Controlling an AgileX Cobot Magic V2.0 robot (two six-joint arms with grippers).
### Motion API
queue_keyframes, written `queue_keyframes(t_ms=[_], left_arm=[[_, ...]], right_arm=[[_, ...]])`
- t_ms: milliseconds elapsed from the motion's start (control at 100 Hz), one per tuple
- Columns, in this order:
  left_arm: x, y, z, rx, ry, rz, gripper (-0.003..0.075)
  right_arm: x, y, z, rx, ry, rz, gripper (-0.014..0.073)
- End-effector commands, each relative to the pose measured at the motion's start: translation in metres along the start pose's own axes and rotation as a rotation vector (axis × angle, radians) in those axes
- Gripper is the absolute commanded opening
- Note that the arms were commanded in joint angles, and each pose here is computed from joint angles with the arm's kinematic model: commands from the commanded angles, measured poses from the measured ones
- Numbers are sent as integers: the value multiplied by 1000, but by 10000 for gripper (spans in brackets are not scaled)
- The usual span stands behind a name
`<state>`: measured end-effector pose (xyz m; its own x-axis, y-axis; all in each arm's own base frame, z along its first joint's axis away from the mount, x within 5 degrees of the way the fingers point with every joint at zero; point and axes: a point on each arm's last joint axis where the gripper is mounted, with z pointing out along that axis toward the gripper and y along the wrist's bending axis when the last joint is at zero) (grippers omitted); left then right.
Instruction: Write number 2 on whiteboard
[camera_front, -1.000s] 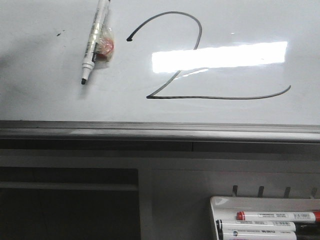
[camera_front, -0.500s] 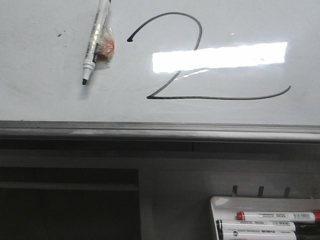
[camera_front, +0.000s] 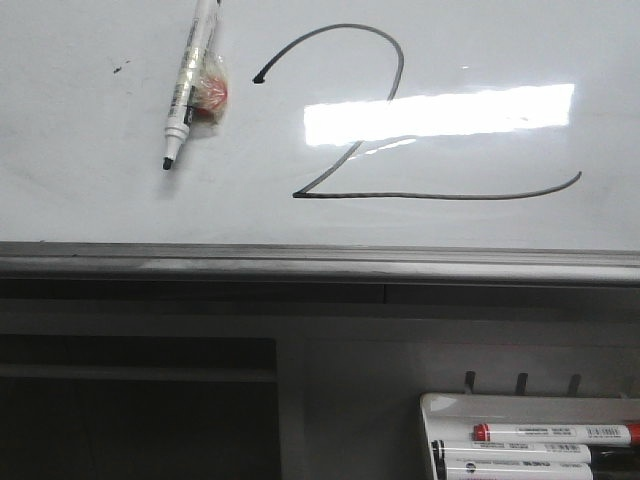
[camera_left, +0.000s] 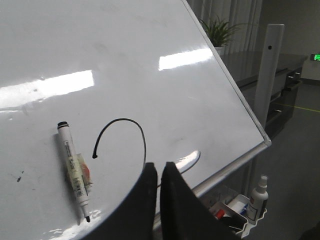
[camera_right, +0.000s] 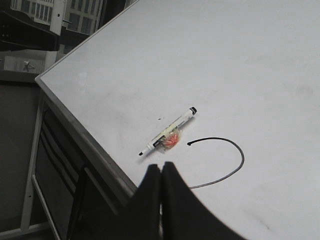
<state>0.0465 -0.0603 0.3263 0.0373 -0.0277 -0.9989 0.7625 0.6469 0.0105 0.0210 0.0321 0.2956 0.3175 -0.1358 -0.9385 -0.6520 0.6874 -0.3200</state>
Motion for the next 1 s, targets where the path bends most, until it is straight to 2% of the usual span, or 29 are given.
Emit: queue_keyframes(t_ms=[0, 170, 280, 410, 500, 680, 750, 810, 990], left_arm=[[-10, 1, 0, -10, -34, -19, -20], [-10, 1, 0, -12, -35, -19, -20], [-14, 7, -1, -73, -79, -20, -20], [-10, 7, -1, -75, -71, -13, -20], [-2, 13, 0, -149, -63, 95, -20], [33, 33, -7, -402, -104, 291, -20], [51, 35, -14, -461, -145, 285, -20], [65, 36, -19, -495, -163, 228, -20], [108, 36, -28, -552, -74, 93, -20]], right_arm=[[-12, -8, -1, 67, -66, -2, -78], [-12, -8, -1, 67, -66, -2, -78], [-12, -8, -1, 67, -66, -2, -78], [-12, -8, -1, 67, -66, -2, -78], [-12, -8, -1, 67, -66, -2, -78], [-12, -8, -1, 67, -66, -2, -78], [-12, -8, -1, 67, -66, -2, -78], [-12, -8, -1, 67, -66, -2, -78], [-12, -8, -1, 67, -66, -2, -78]])
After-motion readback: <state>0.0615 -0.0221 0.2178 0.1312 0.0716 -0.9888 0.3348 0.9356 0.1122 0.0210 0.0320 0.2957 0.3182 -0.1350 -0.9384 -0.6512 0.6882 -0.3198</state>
